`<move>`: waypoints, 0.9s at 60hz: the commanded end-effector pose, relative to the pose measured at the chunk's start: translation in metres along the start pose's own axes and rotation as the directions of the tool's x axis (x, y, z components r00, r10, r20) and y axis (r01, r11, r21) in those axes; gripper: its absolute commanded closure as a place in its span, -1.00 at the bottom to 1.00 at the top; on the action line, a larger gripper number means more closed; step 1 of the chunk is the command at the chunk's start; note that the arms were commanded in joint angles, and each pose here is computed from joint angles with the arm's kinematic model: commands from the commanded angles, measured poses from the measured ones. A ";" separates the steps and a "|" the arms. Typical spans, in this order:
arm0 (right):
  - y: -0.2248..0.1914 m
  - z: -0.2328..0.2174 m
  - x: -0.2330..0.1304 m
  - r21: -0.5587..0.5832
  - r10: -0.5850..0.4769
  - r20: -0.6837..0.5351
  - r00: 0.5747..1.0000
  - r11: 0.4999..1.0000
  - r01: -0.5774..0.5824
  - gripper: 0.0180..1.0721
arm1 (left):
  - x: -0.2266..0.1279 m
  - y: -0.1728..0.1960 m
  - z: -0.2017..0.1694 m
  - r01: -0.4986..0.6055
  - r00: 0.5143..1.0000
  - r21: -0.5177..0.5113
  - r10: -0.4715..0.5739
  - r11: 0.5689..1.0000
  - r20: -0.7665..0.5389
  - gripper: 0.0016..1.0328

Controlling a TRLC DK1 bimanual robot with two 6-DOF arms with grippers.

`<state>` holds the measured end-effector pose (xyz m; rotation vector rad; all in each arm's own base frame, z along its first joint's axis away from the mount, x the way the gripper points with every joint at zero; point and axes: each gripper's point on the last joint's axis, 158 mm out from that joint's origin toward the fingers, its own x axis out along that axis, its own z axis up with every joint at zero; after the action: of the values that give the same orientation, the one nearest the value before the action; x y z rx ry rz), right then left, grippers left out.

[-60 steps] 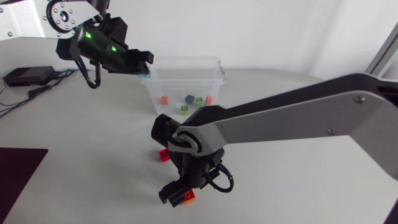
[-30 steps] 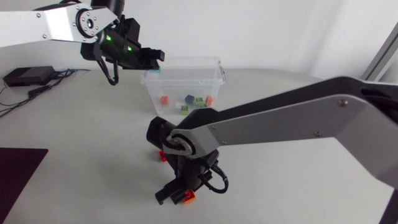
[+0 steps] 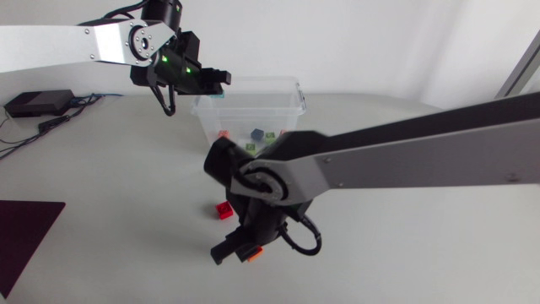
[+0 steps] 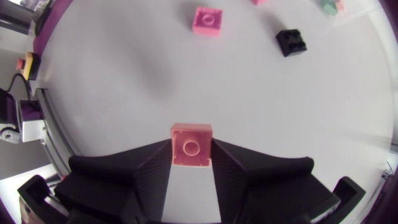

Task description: Place the duplo bricks in the container

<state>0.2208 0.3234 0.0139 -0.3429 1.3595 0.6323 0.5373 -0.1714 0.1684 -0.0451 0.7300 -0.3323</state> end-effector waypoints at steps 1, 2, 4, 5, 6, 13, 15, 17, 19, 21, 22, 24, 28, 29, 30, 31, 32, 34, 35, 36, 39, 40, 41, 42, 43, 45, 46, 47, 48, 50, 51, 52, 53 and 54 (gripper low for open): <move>-0.017 0.007 -0.022 0.022 -0.004 0.057 0.998 1.000 0.003 0.45 | 0.008 -0.005 0.013 0.006 0.999 -0.016 -0.005 1.000 0.040 0.29; -0.019 0.008 -0.025 0.025 -0.004 0.065 0.998 1.000 0.002 0.45 | 0.009 -0.004 0.014 0.002 0.999 -0.017 -0.001 1.000 0.045 0.25; -0.024 0.012 -0.033 0.029 -0.003 0.086 0.996 1.000 0.001 0.45 | 0.012 -0.003 0.016 -0.003 0.999 -0.017 0.004 1.000 0.054 0.13; -0.026 0.014 -0.036 0.033 -0.003 0.096 0.995 0.999 0.000 0.45 | 0.014 -0.003 0.018 -0.007 0.998 -0.015 0.008 1.000 0.064 -0.02; -0.030 0.017 -0.041 0.036 -0.003 0.111 0.994 0.999 -0.001 0.45 | 0.016 -0.002 0.018 -0.016 0.997 -0.014 0.017 1.000 0.069 -0.10; -0.042 0.030 -0.067 0.041 -0.001 0.195 0.981 0.999 -0.007 0.45 | 0.020 0.001 0.025 -0.057 0.990 -0.008 0.058 0.998 0.130 -0.67; -0.045 0.035 -0.077 0.038 0.000 0.226 0.974 0.999 -0.009 0.45 | 0.019 0.001 0.027 -0.058 0.988 -0.008 0.059 0.998 0.145 -0.71; -0.049 0.041 -0.085 0.042 -0.001 0.254 0.967 0.999 -0.010 0.45 | 0.016 0.001 0.030 -0.057 0.985 -0.009 0.058 0.998 0.165 -0.77; -0.056 0.047 -0.095 0.051 -0.007 0.286 0.958 0.999 -0.008 0.45 | 0.010 0.001 0.033 -0.058 0.981 -0.010 0.059 0.998 0.186 -0.78; -0.064 0.055 -0.104 0.061 -0.014 0.322 0.947 0.998 -0.006 0.45 | 0.005 0.002 0.035 -0.064 0.978 -0.012 0.065 0.998 0.201 -0.78; -0.068 0.058 -0.109 0.064 -0.019 0.337 0.941 0.998 -0.003 0.45 | 0.005 0.002 0.034 -0.064 0.978 -0.012 0.065 0.998 0.201 -0.78; -0.076 0.064 -0.117 0.073 -0.027 0.365 0.931 0.997 0.000 0.45 | -0.004 0.001 0.035 -0.063 0.975 -0.006 0.063 0.998 0.214 -0.79; -0.095 0.078 -0.133 0.095 -0.059 0.424 0.904 0.995 0.020 0.45 | -0.018 0.000 0.033 -0.066 0.973 0.011 0.062 0.998 0.223 -0.79; -0.100 0.081 -0.137 0.101 -0.065 0.440 0.896 0.995 0.022 0.45 | -0.022 -0.001 0.030 -0.068 0.973 0.029 0.060 0.997 0.221 -0.78; -0.103 0.084 -0.141 0.105 -0.069 0.454 0.888 0.994 0.024 0.45 | -0.026 -0.003 0.028 -0.069 0.974 0.043 0.058 0.997 0.221 -0.78; -0.107 0.088 -0.144 0.107 -0.075 0.468 0.880 0.994 0.027 0.45 | -0.029 -0.003 0.027 -0.069 0.974 0.051 0.056 0.996 0.221 -0.78; -0.110 0.091 -0.148 0.108 -0.079 0.481 0.873 0.994 0.030 0.45 | -0.036 -0.005 0.023 -0.071 0.973 0.067 0.055 0.995 0.222 -0.78; -0.120 0.098 -0.156 0.120 -0.093 0.511 0.855 0.992 0.036 0.45 | -0.047 -0.007 0.017 -0.070 0.974 0.096 0.048 0.993 0.221 -0.78; -0.124 0.101 -0.160 0.124 -0.098 0.525 0.845 0.991 0.038 0.45 | -0.051 -0.008 0.014 -0.069 0.975 0.111 0.043 0.991 0.219 -0.78; -0.127 0.104 -0.162 0.127 -0.102 0.536 0.838 0.991 0.039 0.45 | -0.054 -0.010 0.009 -0.065 0.977 0.125 0.037 0.990 0.212 -0.78; -0.137 0.113 -0.171 0.128 -0.111 0.572 0.813 0.991 0.046 0.45 | -0.065 -0.014 -0.006 -0.043 0.982 0.166 0.011 0.985 0.187 -0.78; -0.139 0.116 -0.173 0.127 -0.111 0.581 0.806 0.991 0.044 0.45 | -0.067 -0.016 -0.013 -0.034 0.985 0.182 0.003 0.983 0.171 -0.78; -0.141 0.119 -0.175 0.129 -0.112 0.590 0.800 0.991 0.043 0.45 | -0.069 -0.017 -0.019 -0.028 0.987 0.195 -0.004 0.980 0.161 -0.78; -0.144 0.122 -0.177 0.127 -0.114 0.600 0.792 0.991 0.046 0.45 | -0.071 -0.018 -0.025 -0.021 0.989 0.209 -0.011 0.978 0.151 -0.78; -0.145 0.125 -0.179 0.127 -0.116 0.608 0.785 0.991 0.048 0.45 | -0.073 -0.019 -0.032 -0.014 0.990 0.221 -0.017 0.975 0.139 -0.78; -0.149 0.130 -0.183 0.131 -0.120 0.624 0.772 0.990 0.047 0.45 | -0.075 -0.020 -0.042 -0.002 0.992 0.241 -0.027 0.971 0.119 -0.78; -0.150 0.133 -0.185 0.131 -0.119 0.632 0.765 0.990 0.045 0.45 | -0.077 -0.020 -0.048 0.005 0.994 0.257 -0.033 0.967 0.106 -0.78; -0.152 0.136 -0.186 0.131 -0.118 0.640 0.760 0.990 0.044 0.45 | -0.077 -0.021 -0.053 0.009 0.995 0.267 -0.036 0.964 0.096 -0.78; -0.153 0.138 -0.188 0.131 -0.116 0.647 0.754 0.991 0.040 0.45 | -0.078 -0.021 -0.062 0.015 0.996 0.280 -0.038 0.960 0.078 -0.78; -0.157 0.146 -0.191 0.128 -0.114 0.667 0.736 0.991 0.037 0.45 | -0.078 -0.021 -0.075 0.027 0.998 0.303 -0.046 0.953 0.054 -0.78; -0.158 0.148 -0.193 0.129 -0.115 0.674 0.730 0.991 0.037 0.45 | -0.077 -0.021 -0.077 0.031 0.998 0.304 -0.048 0.952 0.050 -0.78; -0.159 0.151 -0.193 0.130 -0.116 0.677 0.727 0.991 0.038 0.45 | -0.077 -0.023 -0.086 0.046 0.998 0.323 -0.060 0.945 0.032 -0.77; -0.159 0.154 -0.193 0.128 -0.116 0.682 0.722 0.991 0.039 0.45 | -0.077 -0.023 -0.091 0.053 0.998 0.330 -0.063 0.942 0.018 -0.77; -0.160 0.156 -0.193 0.127 -0.116 0.685 0.719 0.991 0.039 0.45 | -0.075 -0.022 -0.097 0.059 0.998 0.335 -0.064 0.940 0.002 -0.77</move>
<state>0.4098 0.2393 0.2062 -0.0441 0.6727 0.5258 0.4350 -0.1618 0.1803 0.1858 0.5813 -0.4605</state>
